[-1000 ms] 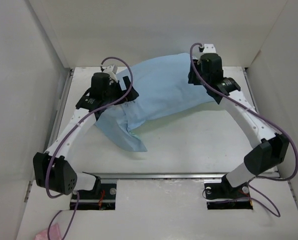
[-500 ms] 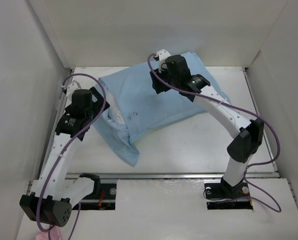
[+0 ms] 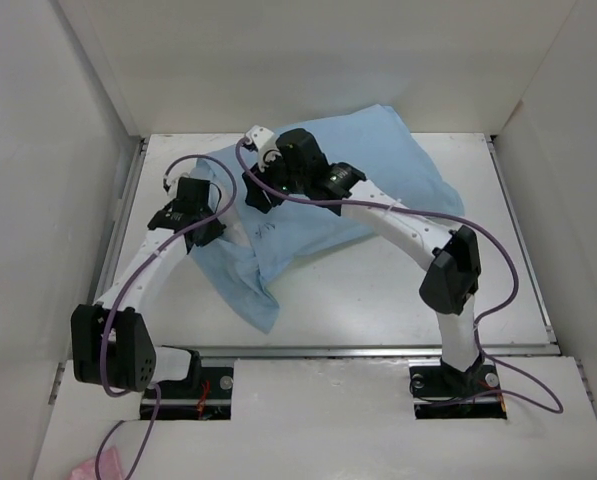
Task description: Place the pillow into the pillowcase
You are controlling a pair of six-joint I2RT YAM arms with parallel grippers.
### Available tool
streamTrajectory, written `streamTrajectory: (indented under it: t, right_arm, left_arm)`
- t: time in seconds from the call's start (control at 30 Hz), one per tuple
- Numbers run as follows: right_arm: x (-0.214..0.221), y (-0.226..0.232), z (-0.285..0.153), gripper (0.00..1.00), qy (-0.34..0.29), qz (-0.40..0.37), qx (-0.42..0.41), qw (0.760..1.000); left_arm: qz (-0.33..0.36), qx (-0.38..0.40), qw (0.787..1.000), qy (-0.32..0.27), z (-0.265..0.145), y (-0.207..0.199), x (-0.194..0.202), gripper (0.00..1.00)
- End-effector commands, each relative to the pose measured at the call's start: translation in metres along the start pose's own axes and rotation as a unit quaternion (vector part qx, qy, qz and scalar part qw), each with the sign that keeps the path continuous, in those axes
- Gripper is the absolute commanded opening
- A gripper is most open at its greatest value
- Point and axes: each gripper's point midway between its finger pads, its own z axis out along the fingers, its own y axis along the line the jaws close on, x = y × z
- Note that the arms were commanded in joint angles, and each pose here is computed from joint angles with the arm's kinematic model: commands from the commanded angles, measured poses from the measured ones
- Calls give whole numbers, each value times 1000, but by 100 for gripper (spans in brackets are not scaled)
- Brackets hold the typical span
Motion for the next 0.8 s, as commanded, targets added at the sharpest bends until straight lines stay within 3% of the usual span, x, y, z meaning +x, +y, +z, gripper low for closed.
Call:
streamTrajectory:
  t: [0.0, 0.03, 0.17, 0.3, 0.33, 0.4, 0.53, 0.6, 0.73, 0.77]
  right_arm:
    - [-26, 27, 11, 60, -65, -29, -38, 997]
    - [-19, 39, 22, 56, -64, -33, -48, 996]
    - [30, 18, 71, 27, -42, 8, 10, 999]
    - [111, 6, 107, 14, 75, 28, 31, 996]
    - [159, 6, 118, 8, 139, 36, 27, 989]
    - [190, 8, 123, 0, 180, 57, 25, 982]
    - [184, 10, 109, 0, 170, 61, 26, 983]
    - [124, 17, 85, 6, 105, 41, 10, 994]
    - [33, 37, 23, 55, 7, 32, -47, 998]
    - [21, 33, 11, 61, -6, 32, -43, 999]
  left_arm:
    - [-21, 30, 994, -100, -42, -19, -59, 0]
    - [-17, 38, 993, -111, -50, -22, -65, 0]
    - [-5, 106, 981, -160, -99, -45, -93, 0]
    - [14, 193, 959, -207, -138, -81, -121, 0]
    - [15, 206, 955, -211, -143, -86, -124, 0]
    - [20, 215, 955, -202, -138, -95, -126, 0]
    - [33, 234, 954, -182, -121, -114, -129, 0]
    - [40, 243, 956, -160, -109, -121, -122, 0]
    - [42, 233, 965, -116, -74, -118, -101, 0]
    - [38, 230, 966, -110, -67, -117, -97, 0]
